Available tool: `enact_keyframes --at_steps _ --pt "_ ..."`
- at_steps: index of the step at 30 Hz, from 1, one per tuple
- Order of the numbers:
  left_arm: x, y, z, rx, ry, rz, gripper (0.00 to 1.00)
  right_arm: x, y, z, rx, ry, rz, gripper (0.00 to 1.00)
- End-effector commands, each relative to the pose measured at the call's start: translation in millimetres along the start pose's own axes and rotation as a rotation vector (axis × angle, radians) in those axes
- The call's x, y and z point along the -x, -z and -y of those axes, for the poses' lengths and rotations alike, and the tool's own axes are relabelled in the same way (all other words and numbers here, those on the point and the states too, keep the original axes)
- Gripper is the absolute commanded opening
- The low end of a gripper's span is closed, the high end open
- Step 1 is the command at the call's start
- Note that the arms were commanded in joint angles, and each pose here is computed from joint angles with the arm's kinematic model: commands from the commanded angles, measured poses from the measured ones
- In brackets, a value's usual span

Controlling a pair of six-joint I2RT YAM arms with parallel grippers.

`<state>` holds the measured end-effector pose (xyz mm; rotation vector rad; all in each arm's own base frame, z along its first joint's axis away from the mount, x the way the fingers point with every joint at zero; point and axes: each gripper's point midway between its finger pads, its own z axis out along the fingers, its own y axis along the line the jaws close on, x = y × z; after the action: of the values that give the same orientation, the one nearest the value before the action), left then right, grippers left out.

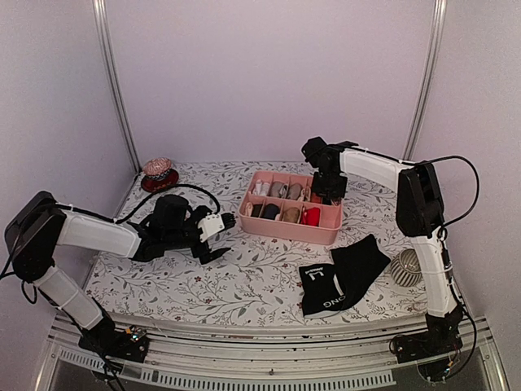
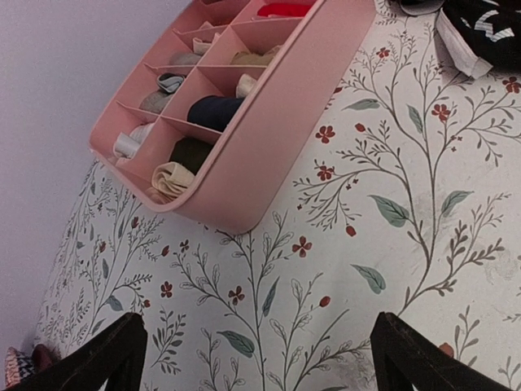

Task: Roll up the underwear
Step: Place the underwear in the storage box, then move the storage box to the center of the board.

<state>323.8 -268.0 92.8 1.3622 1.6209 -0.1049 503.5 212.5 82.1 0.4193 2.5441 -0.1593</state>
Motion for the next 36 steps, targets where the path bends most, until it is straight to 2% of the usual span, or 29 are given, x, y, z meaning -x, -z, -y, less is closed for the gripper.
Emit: enact_keyframes --at_steps 1,3,7,14,16,18,19,22,30,36 --pt "2.3 -3.5 -4.9 0.001 -0.005 0.004 0.98 4.3 15.5 16.0 -0.074 -0.035 0.027 0.23" --pt "1.4 -3.8 -4.6 0.001 -0.006 0.001 0.99 8.2 19.9 17.7 -0.083 -0.035 0.046 0.26" --pt "1.3 -4.4 -4.4 0.0 -0.005 -0.002 0.98 15.8 31.7 19.7 -0.096 -0.026 0.084 0.42" --pt "1.2 -4.5 -4.8 0.001 -0.005 -0.002 0.99 19.1 67.7 11.5 -0.066 0.04 0.125 0.49" --pt "1.6 -4.1 -5.1 0.002 -0.006 -0.001 0.99 12.8 80.7 4.9 -0.055 0.101 0.139 0.63" --pt "1.5 -4.1 -5.2 0.002 -0.005 -0.001 0.98 3.9 95.2 2.8 -0.069 0.176 0.165 0.84" --pt "1.4 -4.1 -5.4 0.003 -0.006 -0.001 0.99 -1.4 102.3 3.2 -0.082 0.202 0.183 0.91" --pt "1.5 -4.2 -5.2 0.003 -0.006 -0.002 0.99 -20.4 118.5 0.8 -0.063 0.266 0.198 1.0" --pt "1.4 -3.6 -6.5 0.008 0.001 -0.003 0.99 -95.4 129.1 -10.1 0.035 0.525 0.165 0.99" --pt "1.1 -4.4 -7.1 0.01 0.002 -0.005 0.99 -130.9 124.9 -20.6 0.056 0.633 0.165 0.99"
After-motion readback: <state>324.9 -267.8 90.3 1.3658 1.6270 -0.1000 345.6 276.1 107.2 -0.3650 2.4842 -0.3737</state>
